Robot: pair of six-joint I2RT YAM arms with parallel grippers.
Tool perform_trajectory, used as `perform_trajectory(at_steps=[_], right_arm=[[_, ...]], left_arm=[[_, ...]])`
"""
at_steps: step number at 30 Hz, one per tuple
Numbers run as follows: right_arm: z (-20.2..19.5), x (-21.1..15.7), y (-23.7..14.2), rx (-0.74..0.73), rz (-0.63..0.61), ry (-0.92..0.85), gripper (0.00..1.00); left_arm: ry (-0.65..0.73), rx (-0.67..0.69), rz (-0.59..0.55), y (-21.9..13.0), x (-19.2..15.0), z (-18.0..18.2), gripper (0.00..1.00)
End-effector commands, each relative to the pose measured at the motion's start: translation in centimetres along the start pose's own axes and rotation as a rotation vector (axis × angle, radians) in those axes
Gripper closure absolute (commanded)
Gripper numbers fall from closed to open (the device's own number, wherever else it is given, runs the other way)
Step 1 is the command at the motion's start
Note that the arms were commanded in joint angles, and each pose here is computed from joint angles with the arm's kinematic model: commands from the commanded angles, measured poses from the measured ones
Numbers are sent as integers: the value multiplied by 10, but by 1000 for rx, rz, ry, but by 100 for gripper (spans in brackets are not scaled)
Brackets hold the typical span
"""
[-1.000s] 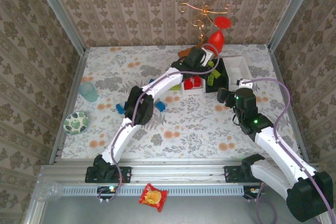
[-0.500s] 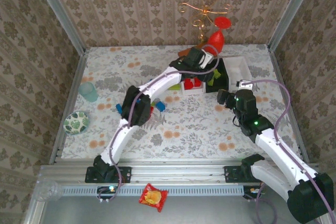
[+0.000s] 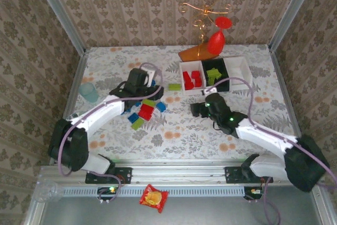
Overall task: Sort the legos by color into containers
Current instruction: Pick up the lego from the center of the table.
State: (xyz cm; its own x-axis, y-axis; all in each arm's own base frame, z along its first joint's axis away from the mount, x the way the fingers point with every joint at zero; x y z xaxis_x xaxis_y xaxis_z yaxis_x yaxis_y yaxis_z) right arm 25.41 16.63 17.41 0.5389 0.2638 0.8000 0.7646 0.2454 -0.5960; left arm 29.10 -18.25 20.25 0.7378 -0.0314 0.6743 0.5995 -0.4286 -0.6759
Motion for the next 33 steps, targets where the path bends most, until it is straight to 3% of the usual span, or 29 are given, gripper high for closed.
perform_trajectory(at_steps=[1, 4, 7, 18, 26, 33], right_arm=[[32, 32, 15, 31, -52, -110, 9], [44, 41, 36, -23, 1, -170, 9], [41, 43, 38, -34, -15, -153, 9], [-42, 19, 1, -67, -68, 172, 9], [-59, 13, -12, -97, -79, 197, 9], [-50, 8, -5, 7, -66, 173, 7]], left_arm=[[-71, 26, -2, -10, -17, 15, 28], [-55, -21, -1, -6, -19, 15, 26], [56, -85, 46, 13, -9, -1, 25], [440, -95, 116, 104, 29, -15, 18], [551, -128, 225, 148, 19, -19, 12], [559, -145, 245, 171, 19, -22, 12]])
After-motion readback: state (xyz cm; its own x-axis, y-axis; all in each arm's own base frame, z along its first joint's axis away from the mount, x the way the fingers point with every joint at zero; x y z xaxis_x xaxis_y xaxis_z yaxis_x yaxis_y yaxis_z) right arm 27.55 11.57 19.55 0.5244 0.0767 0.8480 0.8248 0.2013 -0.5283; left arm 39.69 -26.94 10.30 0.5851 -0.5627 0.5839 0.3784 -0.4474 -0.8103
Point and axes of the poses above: each hand's point on the last joint's axis, 136 mm out from that joint toward the fingers, its own y axis out along the fingers, its own z axis along the line the jaws close on, x = y × z, the point moved 8 cm from there along -y, back along the fingers, and after that the axes turned 9 degrees about -y, right-handed, at the moved point
